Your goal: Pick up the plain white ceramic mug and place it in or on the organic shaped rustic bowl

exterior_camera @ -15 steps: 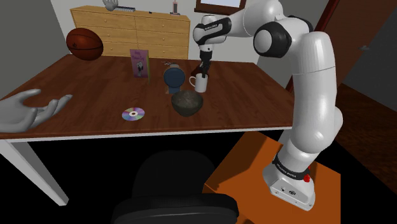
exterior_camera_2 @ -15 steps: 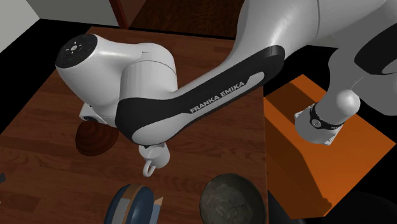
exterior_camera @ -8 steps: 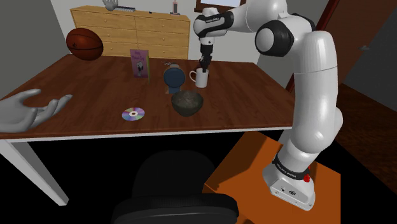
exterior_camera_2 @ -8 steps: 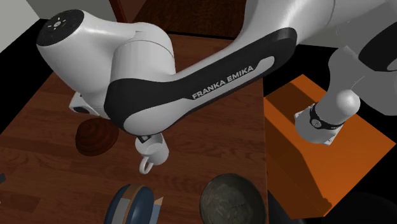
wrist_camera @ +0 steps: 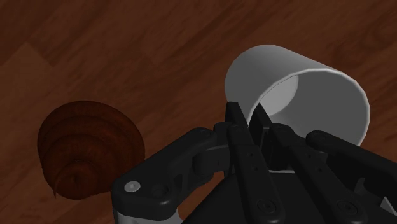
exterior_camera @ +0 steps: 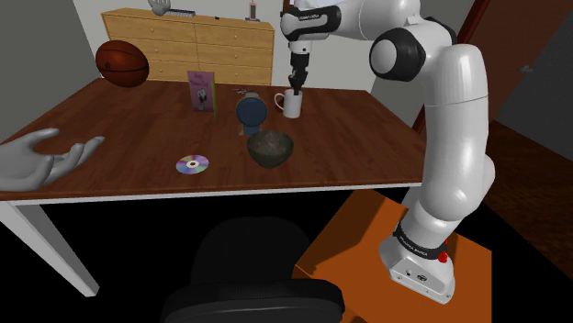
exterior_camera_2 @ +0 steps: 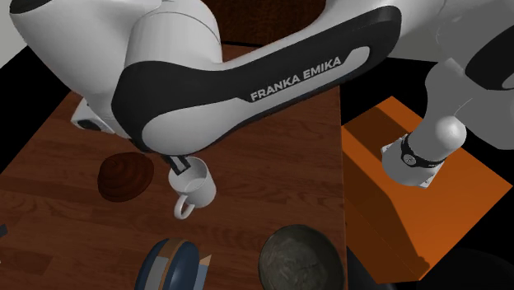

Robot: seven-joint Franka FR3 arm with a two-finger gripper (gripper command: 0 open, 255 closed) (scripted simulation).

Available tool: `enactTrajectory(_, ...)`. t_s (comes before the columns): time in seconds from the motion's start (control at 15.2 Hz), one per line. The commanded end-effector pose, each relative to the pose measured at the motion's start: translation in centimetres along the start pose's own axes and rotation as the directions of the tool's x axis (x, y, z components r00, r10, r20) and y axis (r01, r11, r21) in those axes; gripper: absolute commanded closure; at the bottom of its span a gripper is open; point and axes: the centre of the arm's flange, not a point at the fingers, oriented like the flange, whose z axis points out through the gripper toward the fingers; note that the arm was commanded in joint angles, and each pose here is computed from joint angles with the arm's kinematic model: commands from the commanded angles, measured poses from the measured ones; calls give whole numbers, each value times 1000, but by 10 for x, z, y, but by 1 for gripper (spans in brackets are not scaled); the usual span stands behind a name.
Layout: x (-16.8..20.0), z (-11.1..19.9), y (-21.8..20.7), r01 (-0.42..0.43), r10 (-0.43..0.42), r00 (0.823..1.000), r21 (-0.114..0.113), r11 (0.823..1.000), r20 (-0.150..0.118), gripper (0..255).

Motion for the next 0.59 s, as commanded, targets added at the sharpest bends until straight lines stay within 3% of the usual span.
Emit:
enactTrajectory(0.0,0,-11,0,0,0,1000,0,1000,0,255)
enactTrajectory(0.53,-3,-53,0,0,0,1000,0,1000,0,255)
